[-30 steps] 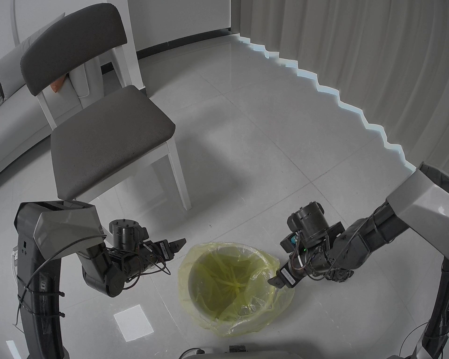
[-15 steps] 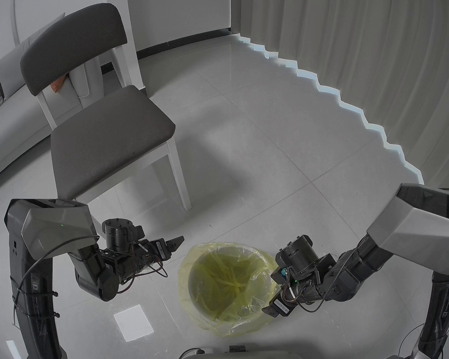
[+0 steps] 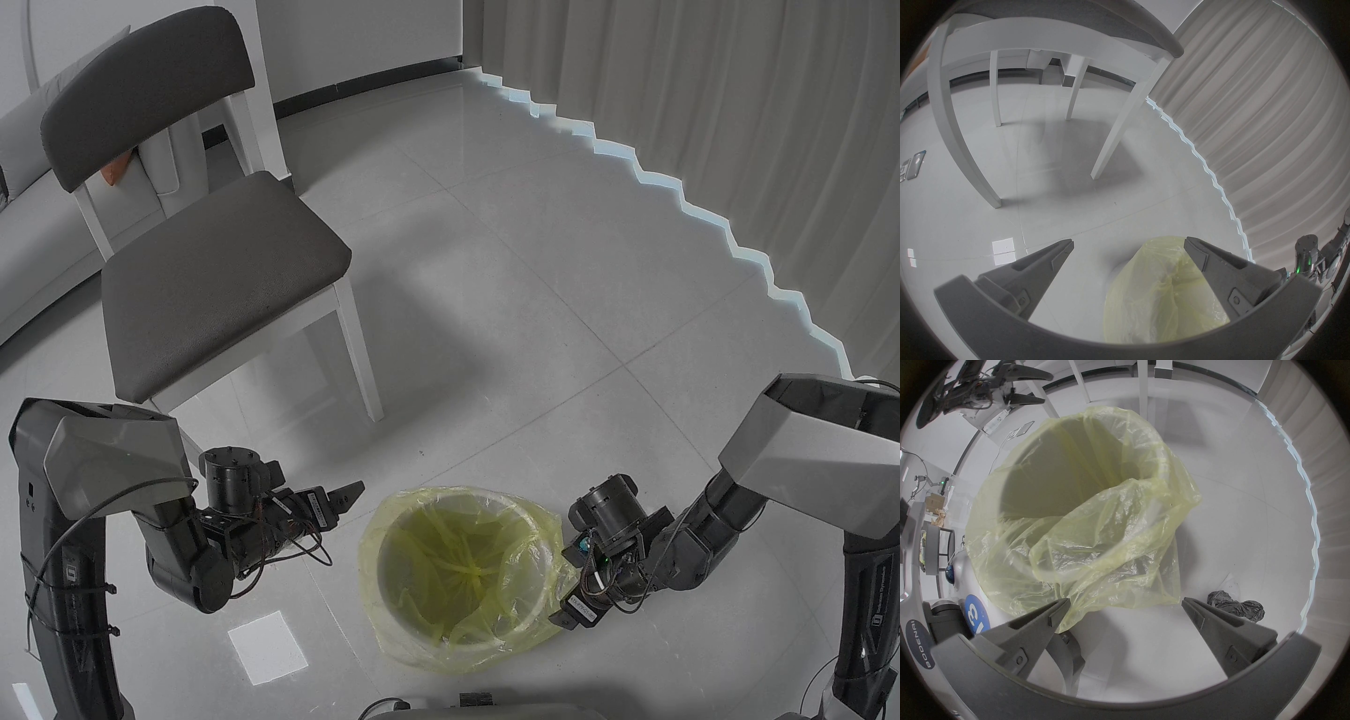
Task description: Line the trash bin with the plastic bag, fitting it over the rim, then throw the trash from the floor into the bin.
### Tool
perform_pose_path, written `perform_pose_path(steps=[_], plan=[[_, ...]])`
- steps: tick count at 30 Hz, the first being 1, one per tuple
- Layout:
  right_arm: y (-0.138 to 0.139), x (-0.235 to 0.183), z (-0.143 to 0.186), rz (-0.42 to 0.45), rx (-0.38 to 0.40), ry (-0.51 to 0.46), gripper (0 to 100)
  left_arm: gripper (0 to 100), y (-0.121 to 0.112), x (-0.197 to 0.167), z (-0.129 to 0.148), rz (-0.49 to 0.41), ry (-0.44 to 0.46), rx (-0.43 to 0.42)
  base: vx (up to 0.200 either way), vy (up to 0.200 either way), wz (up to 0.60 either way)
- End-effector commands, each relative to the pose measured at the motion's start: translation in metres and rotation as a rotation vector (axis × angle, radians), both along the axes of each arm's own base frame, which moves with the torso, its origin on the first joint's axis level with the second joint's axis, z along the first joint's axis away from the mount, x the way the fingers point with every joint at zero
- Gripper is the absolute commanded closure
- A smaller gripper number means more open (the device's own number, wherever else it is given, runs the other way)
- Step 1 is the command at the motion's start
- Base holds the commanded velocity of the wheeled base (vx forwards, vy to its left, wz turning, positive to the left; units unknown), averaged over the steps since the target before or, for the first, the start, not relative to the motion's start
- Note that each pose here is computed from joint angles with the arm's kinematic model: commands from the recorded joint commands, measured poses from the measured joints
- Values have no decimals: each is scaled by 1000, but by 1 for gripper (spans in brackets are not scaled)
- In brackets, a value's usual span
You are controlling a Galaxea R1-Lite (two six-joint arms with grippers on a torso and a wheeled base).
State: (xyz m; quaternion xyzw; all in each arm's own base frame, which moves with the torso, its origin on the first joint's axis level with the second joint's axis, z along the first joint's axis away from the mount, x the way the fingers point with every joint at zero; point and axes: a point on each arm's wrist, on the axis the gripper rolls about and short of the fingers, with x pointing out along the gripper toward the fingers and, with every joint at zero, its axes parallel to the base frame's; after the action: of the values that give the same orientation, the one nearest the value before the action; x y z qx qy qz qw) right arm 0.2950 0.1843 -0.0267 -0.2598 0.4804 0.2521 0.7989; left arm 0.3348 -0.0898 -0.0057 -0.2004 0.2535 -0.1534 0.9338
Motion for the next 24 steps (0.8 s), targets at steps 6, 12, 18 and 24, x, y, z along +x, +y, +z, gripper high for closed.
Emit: perform_pose_path(steps=[6,12,18,24], plan=[[1,25,-13,-19,-47,38,0,0,0,-2,-1,-1,-13,-5,0,0,0],[1,40,-13,-30,-97,85,0,0,0,-4,0,-1,-13,-5,0,0,0],[4,49,-19,-29,-96,81,0,0,0,-6,0,-4,-13,-6,0,0,0],[3,49,-14,-31,-93,73,0,0,-1,-6,6,-6,-31,-10,0,0,0]])
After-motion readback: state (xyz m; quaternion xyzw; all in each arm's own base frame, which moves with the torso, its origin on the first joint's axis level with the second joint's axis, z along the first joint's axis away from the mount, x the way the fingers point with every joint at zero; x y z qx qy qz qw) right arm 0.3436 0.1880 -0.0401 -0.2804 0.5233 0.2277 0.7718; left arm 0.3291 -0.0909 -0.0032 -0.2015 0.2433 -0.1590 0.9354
